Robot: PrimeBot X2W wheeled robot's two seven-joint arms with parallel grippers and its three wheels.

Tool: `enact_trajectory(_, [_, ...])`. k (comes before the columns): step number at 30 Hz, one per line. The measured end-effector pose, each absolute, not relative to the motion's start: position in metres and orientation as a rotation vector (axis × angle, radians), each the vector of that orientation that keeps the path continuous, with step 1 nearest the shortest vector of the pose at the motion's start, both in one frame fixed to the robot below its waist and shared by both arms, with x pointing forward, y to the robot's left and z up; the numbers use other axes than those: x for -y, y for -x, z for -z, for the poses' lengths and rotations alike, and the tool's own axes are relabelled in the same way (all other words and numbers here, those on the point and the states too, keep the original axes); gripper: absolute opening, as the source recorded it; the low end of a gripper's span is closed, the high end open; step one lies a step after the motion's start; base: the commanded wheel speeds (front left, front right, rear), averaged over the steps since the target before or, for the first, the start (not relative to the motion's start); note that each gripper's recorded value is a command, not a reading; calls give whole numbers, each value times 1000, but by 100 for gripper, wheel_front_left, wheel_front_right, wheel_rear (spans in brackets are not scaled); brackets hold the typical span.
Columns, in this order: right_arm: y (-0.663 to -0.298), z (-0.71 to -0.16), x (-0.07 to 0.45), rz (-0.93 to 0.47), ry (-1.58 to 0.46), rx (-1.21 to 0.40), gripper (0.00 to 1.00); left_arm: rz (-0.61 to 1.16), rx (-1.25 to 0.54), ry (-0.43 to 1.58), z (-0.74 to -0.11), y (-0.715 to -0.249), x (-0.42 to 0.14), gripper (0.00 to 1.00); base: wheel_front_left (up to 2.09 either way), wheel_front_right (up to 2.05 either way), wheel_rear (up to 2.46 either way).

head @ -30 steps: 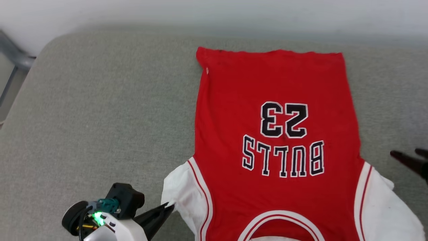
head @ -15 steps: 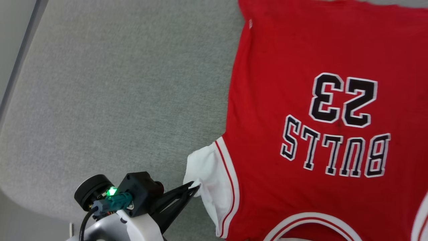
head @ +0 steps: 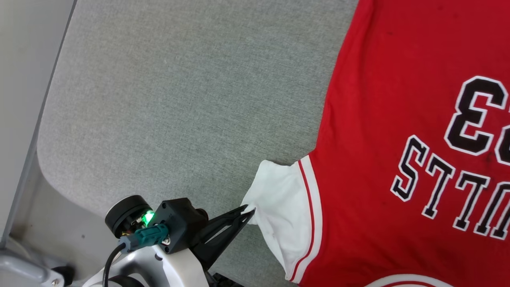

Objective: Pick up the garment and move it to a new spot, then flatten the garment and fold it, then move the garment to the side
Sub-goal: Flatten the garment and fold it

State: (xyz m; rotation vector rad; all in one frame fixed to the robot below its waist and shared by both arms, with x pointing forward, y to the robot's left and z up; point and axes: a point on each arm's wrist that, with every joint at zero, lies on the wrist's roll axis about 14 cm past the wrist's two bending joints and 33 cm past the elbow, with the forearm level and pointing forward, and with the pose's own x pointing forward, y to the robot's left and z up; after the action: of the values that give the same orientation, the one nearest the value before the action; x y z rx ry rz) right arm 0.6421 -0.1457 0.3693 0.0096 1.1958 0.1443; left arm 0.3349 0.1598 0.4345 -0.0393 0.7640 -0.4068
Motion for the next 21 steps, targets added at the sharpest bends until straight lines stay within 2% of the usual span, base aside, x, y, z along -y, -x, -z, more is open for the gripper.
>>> enact_trajectory(6, [-642,-354,139,-156,5,-1228,100,385,-782,30,-428,-334,-166,0,0,0,0])
enact_trajectory(7, [-639,-350,139,-160,17,-1243,53,380,-781,28,-427,-335,-168,0,0,0,0])
enact_trajectory(8, [-639,-349,138,-163,25,-1246,0,379,-778,29,-427,-336,-168,0,0,0,0])
enact_trajectory(21, [-624,-354,146,-176,81,-1247,0,373,-745,24,-430,-340,-170,0,0,0,0])
